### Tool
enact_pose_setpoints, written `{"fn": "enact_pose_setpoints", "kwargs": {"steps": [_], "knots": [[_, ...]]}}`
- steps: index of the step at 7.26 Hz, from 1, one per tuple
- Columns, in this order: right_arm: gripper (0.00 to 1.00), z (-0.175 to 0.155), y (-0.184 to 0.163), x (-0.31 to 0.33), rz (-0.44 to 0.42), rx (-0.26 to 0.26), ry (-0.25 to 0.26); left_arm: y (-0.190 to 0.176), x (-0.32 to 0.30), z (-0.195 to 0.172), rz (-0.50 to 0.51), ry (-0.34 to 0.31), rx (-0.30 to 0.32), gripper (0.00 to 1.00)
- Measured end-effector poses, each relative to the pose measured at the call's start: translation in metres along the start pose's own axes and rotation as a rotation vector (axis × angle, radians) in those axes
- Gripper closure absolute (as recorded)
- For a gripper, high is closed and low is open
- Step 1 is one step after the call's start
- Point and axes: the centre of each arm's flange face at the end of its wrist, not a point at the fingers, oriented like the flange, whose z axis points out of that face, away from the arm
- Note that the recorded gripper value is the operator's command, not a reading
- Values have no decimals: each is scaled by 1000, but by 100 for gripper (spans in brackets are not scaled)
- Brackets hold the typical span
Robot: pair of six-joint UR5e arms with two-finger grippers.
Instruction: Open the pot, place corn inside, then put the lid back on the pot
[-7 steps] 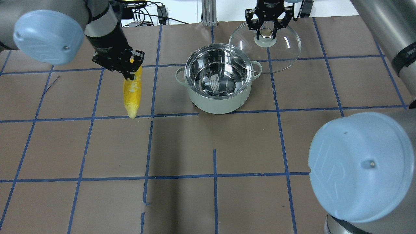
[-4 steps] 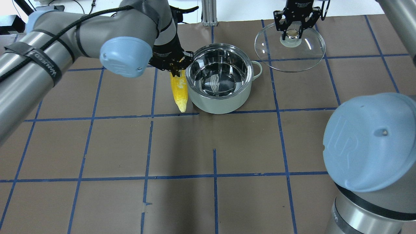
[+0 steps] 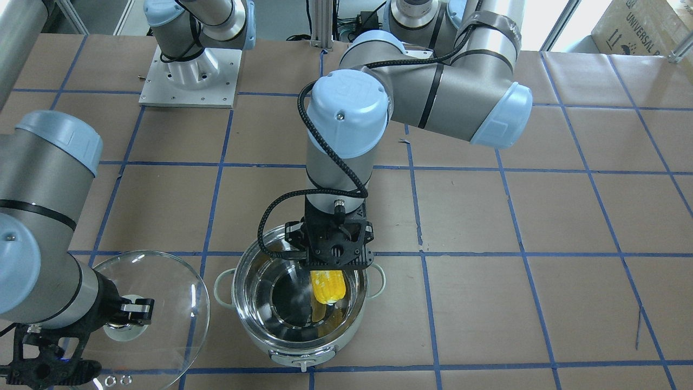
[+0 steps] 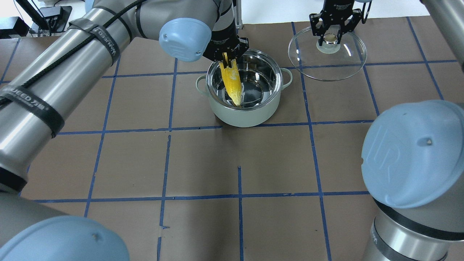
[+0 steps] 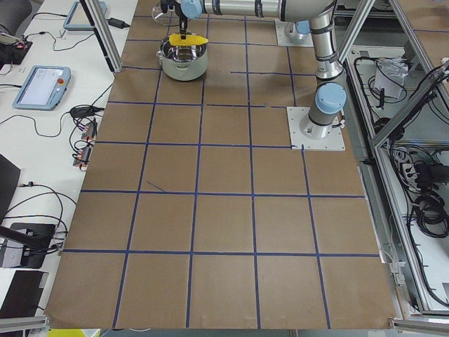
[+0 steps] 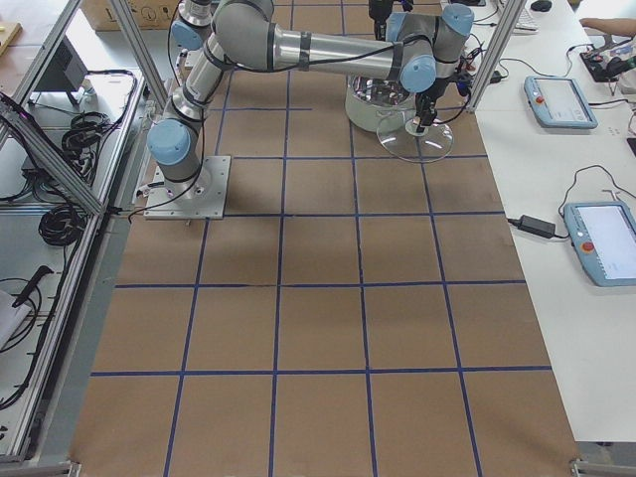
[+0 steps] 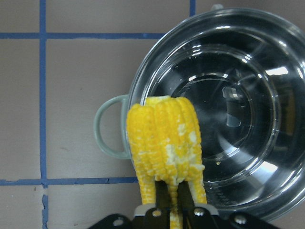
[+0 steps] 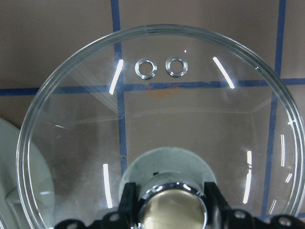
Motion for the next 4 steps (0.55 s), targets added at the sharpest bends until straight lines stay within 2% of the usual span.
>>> {"fn": "enact_pose_setpoints", "kwargs": {"steps": [1, 2, 3, 4], "knots": [[79, 0, 0, 0, -1, 2, 10, -14, 9, 10, -12, -5, -10, 96], [79, 0, 0, 0, -2, 3, 14, -25, 15, 17, -18, -9, -20, 75], [79, 0, 0, 0, -3, 4, 16, -32, 19, 21, -25, -13, -30, 1], [79, -1, 0, 0, -4, 4, 16, -34, 21, 26, -31, -19, -40, 0]]}}
